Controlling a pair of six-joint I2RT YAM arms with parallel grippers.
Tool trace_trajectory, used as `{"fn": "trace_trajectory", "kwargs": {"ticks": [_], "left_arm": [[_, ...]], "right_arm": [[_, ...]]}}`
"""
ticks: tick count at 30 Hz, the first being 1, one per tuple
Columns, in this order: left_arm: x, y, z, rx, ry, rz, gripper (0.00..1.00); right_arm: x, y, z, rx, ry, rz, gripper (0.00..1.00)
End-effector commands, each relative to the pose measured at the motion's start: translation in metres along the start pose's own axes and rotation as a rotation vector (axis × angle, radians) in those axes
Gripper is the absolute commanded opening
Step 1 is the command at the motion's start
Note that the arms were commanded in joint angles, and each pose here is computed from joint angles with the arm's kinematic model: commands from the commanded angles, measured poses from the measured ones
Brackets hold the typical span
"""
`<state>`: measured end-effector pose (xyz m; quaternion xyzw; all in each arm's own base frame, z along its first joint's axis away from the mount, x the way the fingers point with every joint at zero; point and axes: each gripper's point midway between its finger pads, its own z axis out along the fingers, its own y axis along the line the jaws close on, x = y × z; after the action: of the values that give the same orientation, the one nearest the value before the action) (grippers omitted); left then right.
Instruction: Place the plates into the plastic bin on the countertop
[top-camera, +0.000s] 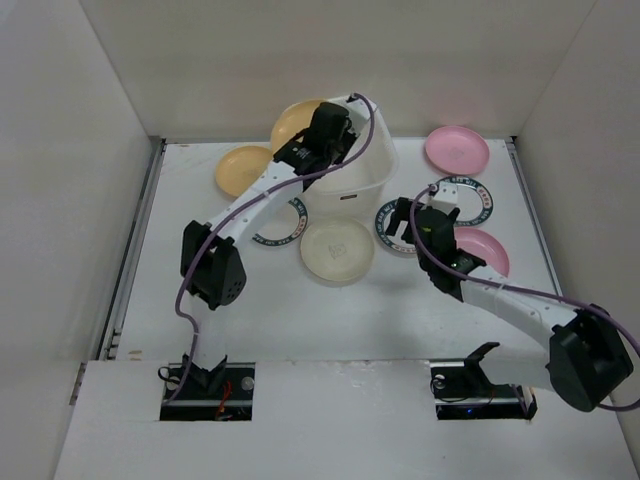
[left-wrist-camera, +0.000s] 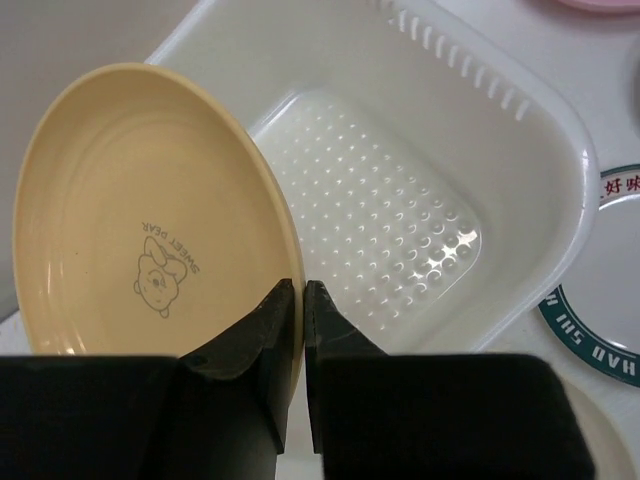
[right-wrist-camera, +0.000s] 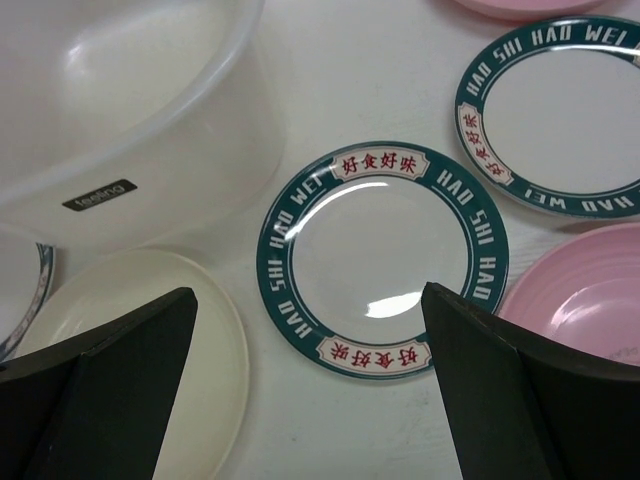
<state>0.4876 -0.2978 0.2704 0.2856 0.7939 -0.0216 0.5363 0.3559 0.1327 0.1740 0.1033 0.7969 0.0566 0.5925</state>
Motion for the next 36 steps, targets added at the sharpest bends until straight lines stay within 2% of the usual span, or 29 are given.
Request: {"fn": "trace_trajectory", "kwargs": {"ticks": [1,8,17,22,25,28,30,32,33,36], "left_arm": [[-0.028,-0.018,0.005,0.127,-0.082,0.169,0.06],[-0.013,-0.037,0.060,0.297,-0.123,0.247,0.06],[0.038,-0.030,0.118,0.361,-0.070,0.239,0.10],[0.056,-0.031,0.130,0.380,-0.049,0.228,0.19],[0.055,-0.035,0.129,0.381,-0.061,0.226,0.30],[0.031,-0.036,0.114,0.358,-0.115,0.223,0.58],[-0.001,-0.032,0.093,0.316,-0.188,0.212,0.80],[-0.032,-0.027,0.067,0.268,-0.261,0.193,0.90],[-0.049,-0.023,0.050,0.241,-0.301,0.180,1.00],[-0.086,-0.008,-0.001,0.139,-0.384,0.123,1.00]], "right_arm": [[0.011,0.004,-0.002,-0.010,0.023,0.014,1.00],[0.036,0.026,-0.003,-0.100,0.105,0.046,1.00],[0.058,0.032,0.005,-0.105,0.166,0.021,1.00],[0.066,0.035,0.011,-0.102,0.188,0.008,1.00],[0.065,0.036,0.011,-0.102,0.191,0.006,1.00],[0.052,0.036,0.008,-0.098,0.172,-0.005,1.00],[0.042,0.032,0.003,-0.084,0.167,-0.024,1.00],[0.026,0.022,-0.002,-0.044,0.152,-0.042,1.00],[0.017,0.016,-0.006,-0.024,0.139,-0.051,1.00],[-0.004,-0.004,-0.021,0.038,0.107,-0.076,1.00]]}}
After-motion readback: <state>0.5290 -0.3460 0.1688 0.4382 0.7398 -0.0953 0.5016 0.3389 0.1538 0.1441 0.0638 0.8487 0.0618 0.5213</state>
